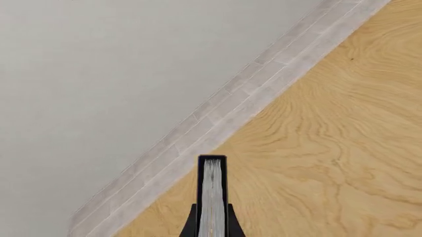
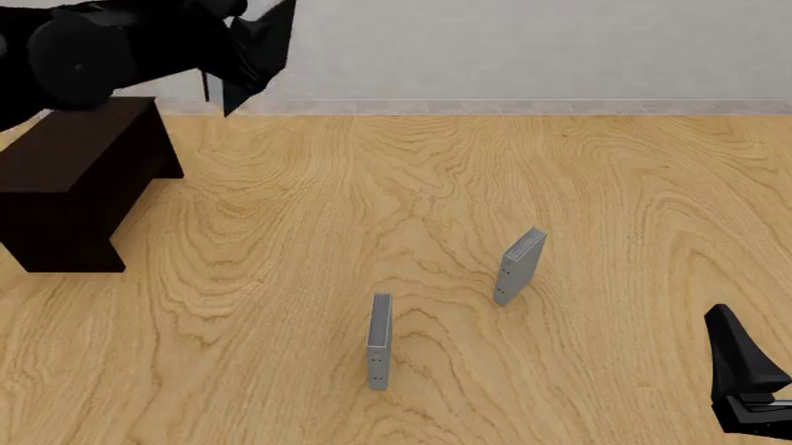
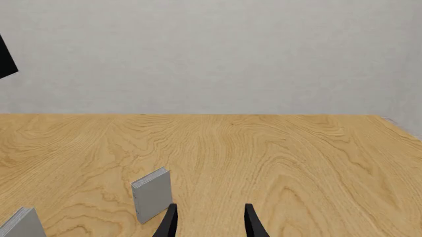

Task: Pick up the book in the middle and place it on the cabinet shelf.

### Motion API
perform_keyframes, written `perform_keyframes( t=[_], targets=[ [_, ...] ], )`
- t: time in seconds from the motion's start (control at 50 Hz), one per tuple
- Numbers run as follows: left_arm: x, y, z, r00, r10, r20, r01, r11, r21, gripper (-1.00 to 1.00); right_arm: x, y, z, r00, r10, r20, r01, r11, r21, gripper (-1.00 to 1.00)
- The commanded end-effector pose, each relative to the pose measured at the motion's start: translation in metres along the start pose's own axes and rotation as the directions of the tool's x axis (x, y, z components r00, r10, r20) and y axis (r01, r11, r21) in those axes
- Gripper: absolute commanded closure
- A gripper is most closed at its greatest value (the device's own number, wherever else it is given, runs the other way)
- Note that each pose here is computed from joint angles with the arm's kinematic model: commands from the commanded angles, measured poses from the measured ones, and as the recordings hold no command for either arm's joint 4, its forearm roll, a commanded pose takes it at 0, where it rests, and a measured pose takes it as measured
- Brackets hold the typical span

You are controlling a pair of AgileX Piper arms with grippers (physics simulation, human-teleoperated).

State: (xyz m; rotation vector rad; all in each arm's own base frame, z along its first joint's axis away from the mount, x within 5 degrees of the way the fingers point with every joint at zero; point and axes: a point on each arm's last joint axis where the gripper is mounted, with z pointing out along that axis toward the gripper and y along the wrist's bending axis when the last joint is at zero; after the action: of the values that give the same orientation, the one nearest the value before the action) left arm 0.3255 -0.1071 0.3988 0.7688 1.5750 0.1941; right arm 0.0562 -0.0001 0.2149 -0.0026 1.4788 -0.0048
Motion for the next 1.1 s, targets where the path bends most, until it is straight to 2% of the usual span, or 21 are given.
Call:
perform_keyframes(
  t=[0.02,0.2,0.62,0.74,0.78,0.82,1.0,1.1],
  targets=[
    [-0.013,0.031,-0.014,0.997,0.073,0.005,-0.073,0.994,-0.079,1.00,0.000,0.000,0.000,1.000,0.000,0.000,0.000,1.000,0.000,-1.00],
    [-0.016,0.052,-0.028,0.997,0.081,0.006,-0.080,0.986,-0.143,1.00,0.000,0.000,0.000,1.000,0.000,0.000,0.000,1.000,0.000,-1.00],
    [-0.011,0.080,-0.048,0.995,0.096,-0.016,-0.097,0.966,-0.241,1.00,0.000,0.000,0.000,1.000,0.000,0.000,0.000,1.000,0.000,-1.00],
    [-0.005,0.086,-0.050,0.993,0.112,-0.033,-0.117,0.956,-0.267,1.00,0.000,0.000,0.000,1.000,0.000,0.000,0.000,1.000,0.000,-1.00],
    [0.005,0.089,-0.049,0.987,0.150,-0.055,-0.160,0.944,-0.289,1.00,0.000,0.000,0.000,1.000,0.000,0.000,0.000,1.000,0.000,-1.00],
    [0.004,0.088,-0.049,0.990,0.132,-0.055,-0.142,0.949,-0.280,1.00,0.000,0.000,0.000,1.000,0.000,0.000,0.000,1.000,0.000,-1.00],
    [0.020,0.090,-0.049,0.985,0.152,-0.086,-0.171,0.938,-0.302,1.00,0.000,0.000,0.000,1.000,0.000,0.000,0.000,1.000,0.000,-1.00],
    [0.017,0.096,-0.057,0.986,0.147,-0.084,-0.166,0.931,-0.325,1.00,0.000,0.000,0.000,1.000,0.000,0.000,0.000,1.000,0.000,-1.00]
  ],
)
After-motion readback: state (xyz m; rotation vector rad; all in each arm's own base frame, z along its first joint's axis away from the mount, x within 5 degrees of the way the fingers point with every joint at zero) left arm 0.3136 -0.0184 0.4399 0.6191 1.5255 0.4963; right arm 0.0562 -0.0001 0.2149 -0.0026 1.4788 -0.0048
